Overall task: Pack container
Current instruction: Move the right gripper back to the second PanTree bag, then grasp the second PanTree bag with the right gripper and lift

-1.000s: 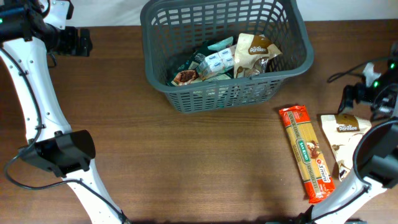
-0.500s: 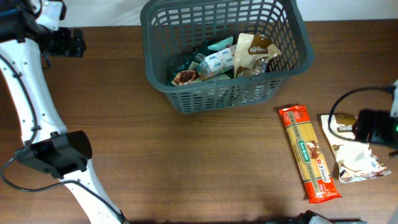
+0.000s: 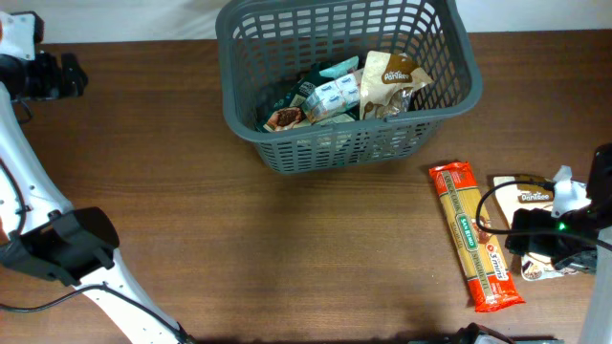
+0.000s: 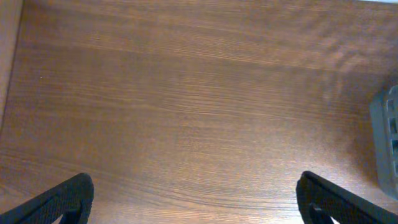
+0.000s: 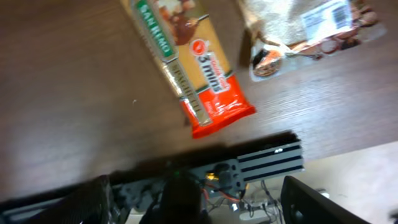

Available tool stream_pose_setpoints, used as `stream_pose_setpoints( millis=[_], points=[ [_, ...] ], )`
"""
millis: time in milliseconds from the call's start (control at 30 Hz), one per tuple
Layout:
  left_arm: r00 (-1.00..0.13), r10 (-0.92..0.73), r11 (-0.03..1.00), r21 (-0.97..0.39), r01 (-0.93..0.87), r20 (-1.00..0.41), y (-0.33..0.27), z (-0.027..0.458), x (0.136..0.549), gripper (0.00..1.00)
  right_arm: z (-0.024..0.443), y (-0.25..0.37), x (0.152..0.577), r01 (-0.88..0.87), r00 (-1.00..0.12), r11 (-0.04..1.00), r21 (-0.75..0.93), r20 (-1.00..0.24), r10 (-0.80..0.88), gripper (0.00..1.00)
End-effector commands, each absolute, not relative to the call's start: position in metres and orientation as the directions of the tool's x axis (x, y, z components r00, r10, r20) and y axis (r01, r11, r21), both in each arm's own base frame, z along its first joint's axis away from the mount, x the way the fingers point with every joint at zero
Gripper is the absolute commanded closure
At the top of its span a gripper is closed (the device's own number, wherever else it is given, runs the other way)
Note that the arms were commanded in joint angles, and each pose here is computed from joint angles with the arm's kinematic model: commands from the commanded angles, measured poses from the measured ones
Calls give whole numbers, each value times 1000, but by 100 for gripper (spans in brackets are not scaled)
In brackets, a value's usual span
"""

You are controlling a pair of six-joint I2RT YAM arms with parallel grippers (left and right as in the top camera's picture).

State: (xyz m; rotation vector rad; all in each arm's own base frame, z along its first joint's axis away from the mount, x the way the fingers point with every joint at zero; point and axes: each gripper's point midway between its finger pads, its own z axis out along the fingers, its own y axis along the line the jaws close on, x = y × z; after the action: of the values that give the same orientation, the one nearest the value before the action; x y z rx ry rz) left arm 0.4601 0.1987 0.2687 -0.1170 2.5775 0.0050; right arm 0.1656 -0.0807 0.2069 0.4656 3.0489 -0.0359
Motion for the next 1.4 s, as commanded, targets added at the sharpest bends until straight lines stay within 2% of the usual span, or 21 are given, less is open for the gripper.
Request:
stream_pose_setpoints(
  millis=[0,67,100,200,267,367,600,900,1367],
  points=[
    [-837,-71,997,-33,-64,-543,195,274,459,1,204,-102,165,329,-943,934,-139,-90,319,14],
    [-835,-70,997,-32,-63,-545,195,274,459,1,195,-114,173,341,-939,923,-177,-116,324,7],
    [-834,-70,998,-31,-63,-547,195,274,460,1,188,-122,181,343,-937,920,-189,-138,321,0],
    [-834,-70,998,-30,-63,-548,196,274,460,1,174,-138,204,265,-956,940,-215,-187,227,1],
    [-834,-70,998,-30,-63,-548,196,274,460,1,171,-145,224,157,-967,963,-217,-234,105,1],
    [-835,-62,998,-27,-56,-547,195,274,460,1,164,-161,236,12,-973,967,-254,-225,-47,1],
    [-844,-63,998,-32,-54,-533,193,271,457,1,131,-193,239,86,-972,986,-143,-227,52,1],
    [-848,-65,998,-33,-56,-526,193,271,455,1,102,-205,228,76,-981,996,-42,-181,67,1],
    [-853,-68,998,-37,-56,-518,192,269,453,1,43,-214,242,81,-988,995,58,-124,88,1]
  ],
)
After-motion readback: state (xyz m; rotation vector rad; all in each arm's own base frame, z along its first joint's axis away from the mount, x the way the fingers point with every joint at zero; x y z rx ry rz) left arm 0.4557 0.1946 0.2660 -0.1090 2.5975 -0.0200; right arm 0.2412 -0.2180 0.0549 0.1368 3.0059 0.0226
